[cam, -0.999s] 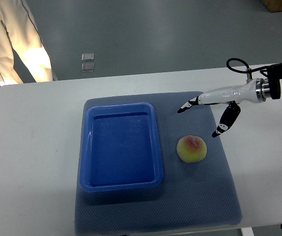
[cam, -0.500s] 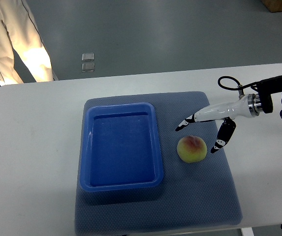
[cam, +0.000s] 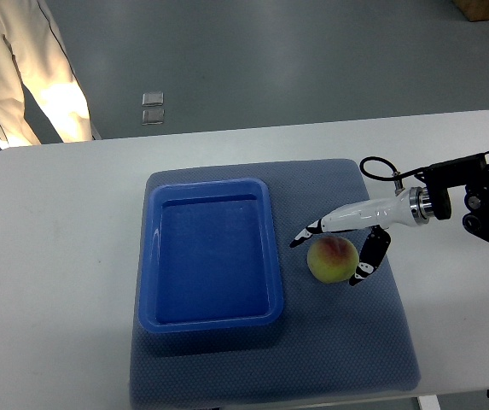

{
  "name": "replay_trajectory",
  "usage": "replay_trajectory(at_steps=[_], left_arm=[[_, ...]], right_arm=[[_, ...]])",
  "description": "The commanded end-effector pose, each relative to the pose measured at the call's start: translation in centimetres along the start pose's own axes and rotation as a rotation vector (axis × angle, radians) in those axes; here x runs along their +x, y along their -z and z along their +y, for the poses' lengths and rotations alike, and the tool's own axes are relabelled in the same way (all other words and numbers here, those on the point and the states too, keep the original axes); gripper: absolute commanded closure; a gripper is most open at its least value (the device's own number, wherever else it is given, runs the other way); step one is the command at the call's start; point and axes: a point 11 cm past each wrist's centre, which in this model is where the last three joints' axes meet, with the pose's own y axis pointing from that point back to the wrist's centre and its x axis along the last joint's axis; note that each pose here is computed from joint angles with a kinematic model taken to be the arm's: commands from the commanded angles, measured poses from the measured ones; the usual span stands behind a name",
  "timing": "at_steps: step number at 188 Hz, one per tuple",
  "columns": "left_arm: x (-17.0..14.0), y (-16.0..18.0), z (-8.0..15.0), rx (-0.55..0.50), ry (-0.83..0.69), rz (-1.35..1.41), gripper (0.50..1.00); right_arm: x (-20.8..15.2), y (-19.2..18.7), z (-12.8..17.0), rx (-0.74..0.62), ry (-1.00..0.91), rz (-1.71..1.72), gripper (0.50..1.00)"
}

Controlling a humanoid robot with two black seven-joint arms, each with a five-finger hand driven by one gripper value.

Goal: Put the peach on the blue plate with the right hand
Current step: 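Lower the right hand around the peach and close the fingers on it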

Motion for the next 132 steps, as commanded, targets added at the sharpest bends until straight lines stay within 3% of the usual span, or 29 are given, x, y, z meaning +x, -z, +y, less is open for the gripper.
replay_trajectory(at_steps=[1, 87, 90, 112, 113, 132], left_arm=[[0.0, 0.0, 0.0, 0.001, 0.000, 0.001, 0.500], [0.0, 0.0, 0.0, -0.001, 0.000, -0.001, 0.500], [0.0, 0.0, 0.0, -0.001, 0.000, 0.001, 0.500], [0.0, 0.0, 0.0, 0.001, 0.000, 0.001, 0.500], [0.0, 0.0, 0.0, 0.001, 0.000, 0.001, 0.500], [0.0, 0.0, 0.0, 0.001, 0.000, 0.001, 0.500]], right_arm=[[-0.1, -0.5, 0.1, -0.012, -0.012, -0.004, 0.572], [-0.5, 0.0, -1.1, 0.001, -0.011, -0.005, 0.599], [-0.5, 0.1, -1.1, 0.002, -0.010, -0.005, 0.630], [-0.5, 0.1, -1.1, 0.002, -0.010, -0.005, 0.642], [-0.5, 0.0, -1.1, 0.000, -0.009, -0.005, 0.664], [-0.5, -0.1, -1.1, -0.007, -0.004, 0.008, 0.689]])
